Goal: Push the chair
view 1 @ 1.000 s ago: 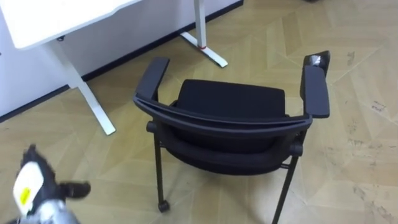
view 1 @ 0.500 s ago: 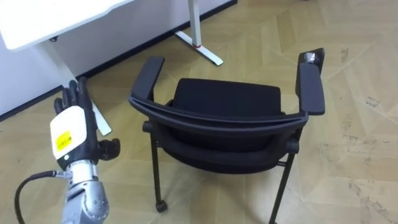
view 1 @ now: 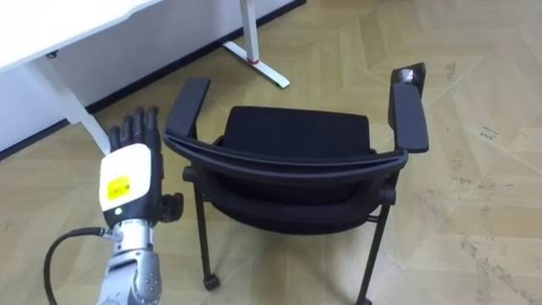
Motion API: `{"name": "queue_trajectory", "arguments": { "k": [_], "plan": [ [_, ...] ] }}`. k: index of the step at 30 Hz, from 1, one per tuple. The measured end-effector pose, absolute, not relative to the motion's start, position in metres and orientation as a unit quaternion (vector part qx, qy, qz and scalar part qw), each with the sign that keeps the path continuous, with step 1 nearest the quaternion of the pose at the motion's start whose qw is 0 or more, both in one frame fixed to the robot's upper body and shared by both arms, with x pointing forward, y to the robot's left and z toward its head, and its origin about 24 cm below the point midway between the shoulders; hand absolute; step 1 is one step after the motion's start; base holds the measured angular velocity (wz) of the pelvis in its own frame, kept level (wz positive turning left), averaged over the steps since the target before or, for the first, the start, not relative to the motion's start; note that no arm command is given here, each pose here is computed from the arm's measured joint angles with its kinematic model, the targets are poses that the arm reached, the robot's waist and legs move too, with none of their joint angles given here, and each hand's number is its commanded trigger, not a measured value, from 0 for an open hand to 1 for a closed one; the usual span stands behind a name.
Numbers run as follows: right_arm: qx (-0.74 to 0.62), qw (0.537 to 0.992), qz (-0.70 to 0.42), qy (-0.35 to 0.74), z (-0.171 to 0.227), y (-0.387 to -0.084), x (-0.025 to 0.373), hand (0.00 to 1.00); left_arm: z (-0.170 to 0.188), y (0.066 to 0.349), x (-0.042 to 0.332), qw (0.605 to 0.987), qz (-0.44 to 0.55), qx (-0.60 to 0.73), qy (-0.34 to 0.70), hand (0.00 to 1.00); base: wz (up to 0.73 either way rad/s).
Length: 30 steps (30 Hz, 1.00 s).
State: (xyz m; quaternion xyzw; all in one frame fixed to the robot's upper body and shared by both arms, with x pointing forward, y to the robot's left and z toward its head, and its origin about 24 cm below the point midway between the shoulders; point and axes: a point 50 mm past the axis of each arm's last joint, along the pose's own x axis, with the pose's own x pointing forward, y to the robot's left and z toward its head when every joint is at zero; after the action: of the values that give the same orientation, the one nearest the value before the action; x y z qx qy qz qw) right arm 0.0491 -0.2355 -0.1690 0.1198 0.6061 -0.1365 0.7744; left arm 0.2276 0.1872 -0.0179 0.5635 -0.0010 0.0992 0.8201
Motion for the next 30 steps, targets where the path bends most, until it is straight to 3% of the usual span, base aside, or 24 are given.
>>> {"name": "queue_trajectory", "arguments": {
  "k": [12, 30],
  "plan": [
    [0.107, 0.783, -0.122, 0.601, -0.168, -0.234, 0.056, 0.00, -0.020, 0.153, 0.225, 0.829, 0.031, 0.558, -0.032, 0.00, -0.01],
    [0.106, 0.789, -0.120, 0.593, -0.168, -0.234, 0.060, 0.00, -0.013, 0.144, 0.226, 0.824, 0.012, 0.564, -0.062, 0.00, -0.01]
  ]
}}
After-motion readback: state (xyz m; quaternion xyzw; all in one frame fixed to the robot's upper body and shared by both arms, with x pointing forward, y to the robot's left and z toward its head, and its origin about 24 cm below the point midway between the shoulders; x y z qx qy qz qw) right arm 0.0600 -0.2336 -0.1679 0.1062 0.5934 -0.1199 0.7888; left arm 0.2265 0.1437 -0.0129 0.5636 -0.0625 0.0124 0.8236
